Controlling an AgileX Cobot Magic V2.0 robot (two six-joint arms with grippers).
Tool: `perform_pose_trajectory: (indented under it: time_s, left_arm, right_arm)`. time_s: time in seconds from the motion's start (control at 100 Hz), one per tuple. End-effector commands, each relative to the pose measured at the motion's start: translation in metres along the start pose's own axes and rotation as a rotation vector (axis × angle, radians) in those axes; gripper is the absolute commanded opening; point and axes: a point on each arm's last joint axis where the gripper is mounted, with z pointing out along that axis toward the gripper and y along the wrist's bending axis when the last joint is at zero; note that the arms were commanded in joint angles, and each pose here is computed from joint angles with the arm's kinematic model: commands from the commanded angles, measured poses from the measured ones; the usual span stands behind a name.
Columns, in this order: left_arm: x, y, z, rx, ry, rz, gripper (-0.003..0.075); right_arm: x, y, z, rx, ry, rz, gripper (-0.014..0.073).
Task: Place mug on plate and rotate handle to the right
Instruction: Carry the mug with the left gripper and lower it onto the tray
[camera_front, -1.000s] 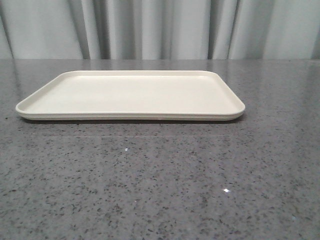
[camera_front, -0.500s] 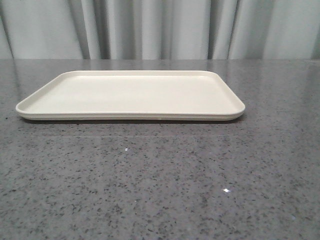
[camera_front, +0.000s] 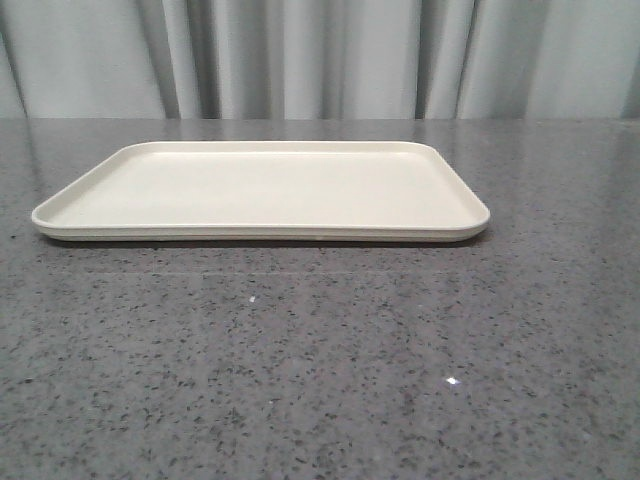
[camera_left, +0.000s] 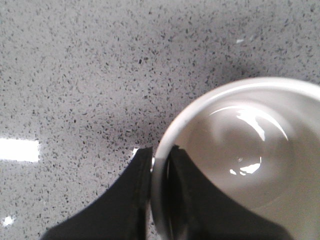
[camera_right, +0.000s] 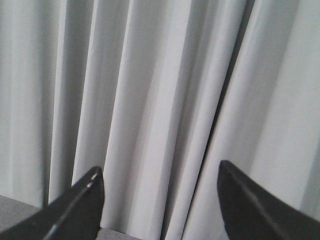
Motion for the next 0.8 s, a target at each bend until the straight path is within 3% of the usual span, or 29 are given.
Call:
perform_pose_trajectory:
  time_s: [0.0,0.3,0.79]
  left_arm:
    - [0.001,-0.001,0.006,-0.006,-0.007,0.012,-0.0020]
    - [-0.014,-0.001,-0.020,0.039,-0.079,0.024,-0.0019]
    - [-0.054,0.004,-0.145,0.185,-0.395,0.058,-0.0020]
  right_arm:
    - [-0.009,-0.002,0.001,0.018,-0.030,0.010,0.0487]
    - [-0.009,-0.002,0.001,0.020,-0.030,0.010,0.0487]
    - [-0.009,-0.002,0.001,0.019,-0.031,0.012,0.0487]
